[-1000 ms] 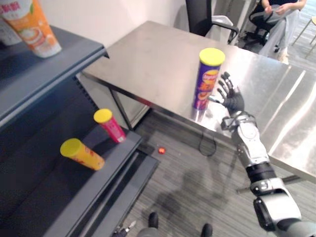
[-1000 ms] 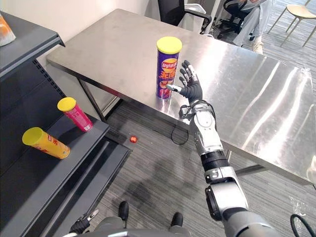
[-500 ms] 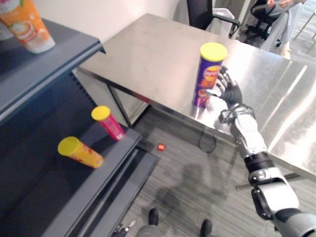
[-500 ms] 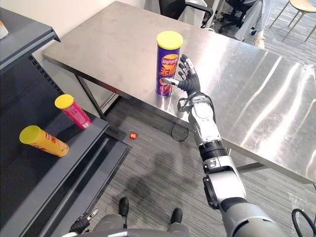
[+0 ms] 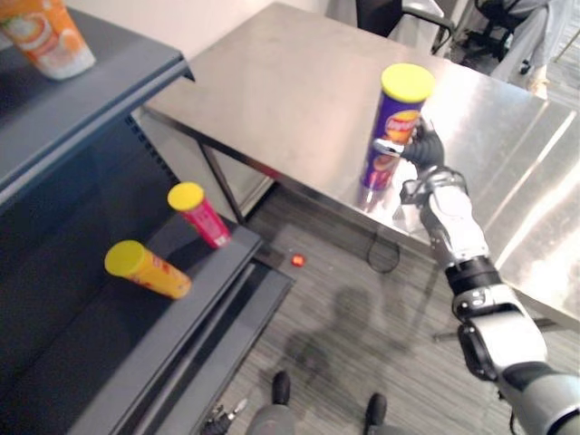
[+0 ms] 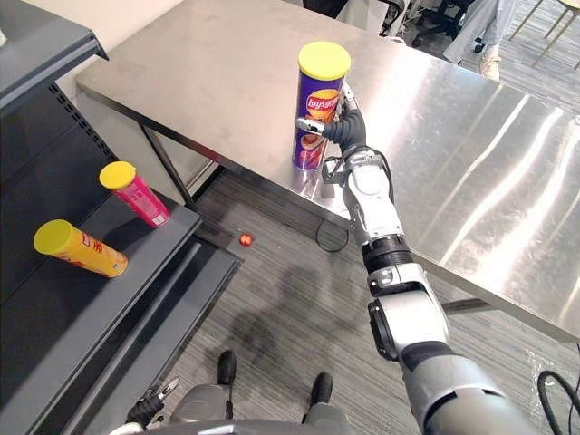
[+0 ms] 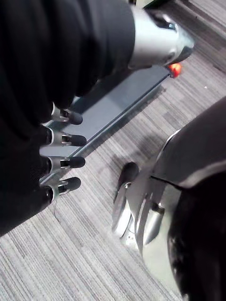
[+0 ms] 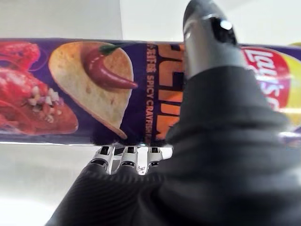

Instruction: Put the gum and the chips on the shelf.

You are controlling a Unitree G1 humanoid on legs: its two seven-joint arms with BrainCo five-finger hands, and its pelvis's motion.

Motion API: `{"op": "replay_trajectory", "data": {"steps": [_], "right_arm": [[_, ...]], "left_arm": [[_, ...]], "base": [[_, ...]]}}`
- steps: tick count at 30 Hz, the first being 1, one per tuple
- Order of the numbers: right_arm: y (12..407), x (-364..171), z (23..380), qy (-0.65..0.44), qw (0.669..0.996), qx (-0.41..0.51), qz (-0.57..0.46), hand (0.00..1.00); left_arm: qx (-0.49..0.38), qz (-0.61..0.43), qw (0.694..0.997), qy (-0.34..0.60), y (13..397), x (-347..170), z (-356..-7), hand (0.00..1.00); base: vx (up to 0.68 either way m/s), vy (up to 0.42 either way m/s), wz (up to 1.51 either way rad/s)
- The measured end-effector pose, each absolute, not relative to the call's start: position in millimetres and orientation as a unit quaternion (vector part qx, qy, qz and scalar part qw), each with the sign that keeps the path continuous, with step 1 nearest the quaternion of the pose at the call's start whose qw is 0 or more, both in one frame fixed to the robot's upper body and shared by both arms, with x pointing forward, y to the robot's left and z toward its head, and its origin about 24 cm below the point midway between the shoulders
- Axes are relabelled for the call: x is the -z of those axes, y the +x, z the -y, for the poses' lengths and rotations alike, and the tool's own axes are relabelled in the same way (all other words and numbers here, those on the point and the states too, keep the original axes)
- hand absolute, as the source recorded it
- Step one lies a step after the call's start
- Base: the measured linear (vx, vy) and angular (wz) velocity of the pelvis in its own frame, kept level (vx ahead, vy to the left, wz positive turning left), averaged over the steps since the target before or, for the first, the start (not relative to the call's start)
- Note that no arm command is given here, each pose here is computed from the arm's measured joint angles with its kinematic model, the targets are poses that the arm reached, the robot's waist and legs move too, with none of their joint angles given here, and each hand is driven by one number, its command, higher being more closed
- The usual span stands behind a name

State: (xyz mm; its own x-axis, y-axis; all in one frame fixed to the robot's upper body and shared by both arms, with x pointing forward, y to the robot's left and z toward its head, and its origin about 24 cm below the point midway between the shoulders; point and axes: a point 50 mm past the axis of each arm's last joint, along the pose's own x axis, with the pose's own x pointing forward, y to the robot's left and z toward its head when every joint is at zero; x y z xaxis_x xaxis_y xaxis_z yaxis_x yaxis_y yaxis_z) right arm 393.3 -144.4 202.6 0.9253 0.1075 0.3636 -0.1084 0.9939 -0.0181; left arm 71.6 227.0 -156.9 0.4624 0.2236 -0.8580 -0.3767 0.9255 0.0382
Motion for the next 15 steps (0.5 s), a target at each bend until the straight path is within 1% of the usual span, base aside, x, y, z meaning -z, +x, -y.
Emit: {"op": "replay_trajectory", "data": {"steps": [1, 15], "right_arm": [[393.7, -202.6, 144.4, 0.001, 0.981, -0.055, 0.184, 1.00], [394.9, -207.2, 141.1, -0.004, 0.981, -0.061, 0.184, 1.00]], "left_arm": [[-0.176, -0.488, 0.852, -0.078, 71.7, 156.8, -227.0, 0.00], [-0.179, -0.483, 0.854, -0.075, 73.5, 155.5, -229.2, 0.00]], "base": [[0.00, 0.000, 0.07], [0.00, 0.000, 0.02]]}}
